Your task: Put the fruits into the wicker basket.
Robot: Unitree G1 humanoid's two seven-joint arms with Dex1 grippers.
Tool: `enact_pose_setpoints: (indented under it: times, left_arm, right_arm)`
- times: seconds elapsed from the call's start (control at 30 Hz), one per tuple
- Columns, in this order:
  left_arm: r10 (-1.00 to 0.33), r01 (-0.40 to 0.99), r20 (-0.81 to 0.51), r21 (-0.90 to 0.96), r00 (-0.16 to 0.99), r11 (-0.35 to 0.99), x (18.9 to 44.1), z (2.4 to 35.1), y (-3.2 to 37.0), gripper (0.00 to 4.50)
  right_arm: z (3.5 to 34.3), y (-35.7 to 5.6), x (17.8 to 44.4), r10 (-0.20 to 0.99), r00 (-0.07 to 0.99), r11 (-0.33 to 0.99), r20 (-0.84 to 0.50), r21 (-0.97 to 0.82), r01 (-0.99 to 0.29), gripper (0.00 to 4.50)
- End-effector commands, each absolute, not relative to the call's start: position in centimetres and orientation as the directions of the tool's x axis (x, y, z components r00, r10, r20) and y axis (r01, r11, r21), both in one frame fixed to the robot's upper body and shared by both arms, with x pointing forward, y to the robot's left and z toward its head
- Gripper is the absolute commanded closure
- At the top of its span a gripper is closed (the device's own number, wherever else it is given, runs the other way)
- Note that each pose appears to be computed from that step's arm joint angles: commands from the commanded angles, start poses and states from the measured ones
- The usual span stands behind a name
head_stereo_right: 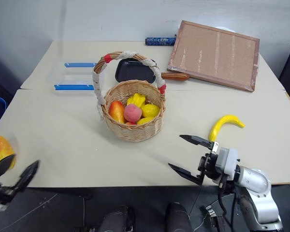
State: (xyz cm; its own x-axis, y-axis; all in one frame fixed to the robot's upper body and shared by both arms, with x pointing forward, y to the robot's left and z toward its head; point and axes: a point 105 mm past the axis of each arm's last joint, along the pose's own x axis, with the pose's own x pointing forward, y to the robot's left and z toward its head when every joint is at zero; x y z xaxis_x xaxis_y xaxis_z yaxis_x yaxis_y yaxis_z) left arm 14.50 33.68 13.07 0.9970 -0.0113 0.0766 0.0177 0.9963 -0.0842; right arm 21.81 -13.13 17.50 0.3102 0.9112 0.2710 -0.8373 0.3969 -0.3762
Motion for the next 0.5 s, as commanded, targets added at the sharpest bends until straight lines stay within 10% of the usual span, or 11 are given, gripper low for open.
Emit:
enact_pose_setpoints:
  times: [0.03, 0.2, 0.37, 0.5]
  left_arm:
    - [0.304, -0.287, 0.038, -0.24, 0.952, 0.927, 9.8, 11.5, 38.2, 0.0]
    - [0.472, -0.471, -0.079, -0.317, 0.878, 0.823, 7.4, 9.5, 41.3, 0.0]
    - [0.412, -0.397, -0.025, -0.328, 0.911, 0.857, 11.4, 13.7, 42.2, 0.0]
    - [0.336, -0.385, -0.227, -0.222, 0.914, 0.896, 15.7, 15.0, 42.2, 0.0]
  right_arm:
    - [19.8, -11.2, 20.2, 0.92, 0.177, 0.319, 0.349, -0.407, -0.856, 0.04]
    - [20.7, -10.3, 19.9, 0.927, 0.105, 0.277, 0.359, -0.469, -0.839, 0.04]
    - [20.5, -10.0, 20.1, 0.939, 0.092, 0.25, 0.33, -0.475, -0.844, 0.04]
    - [19.8, -10.1, 20.2, 0.95, 0.089, 0.228, 0.298, -0.47, -0.853, 0.04]
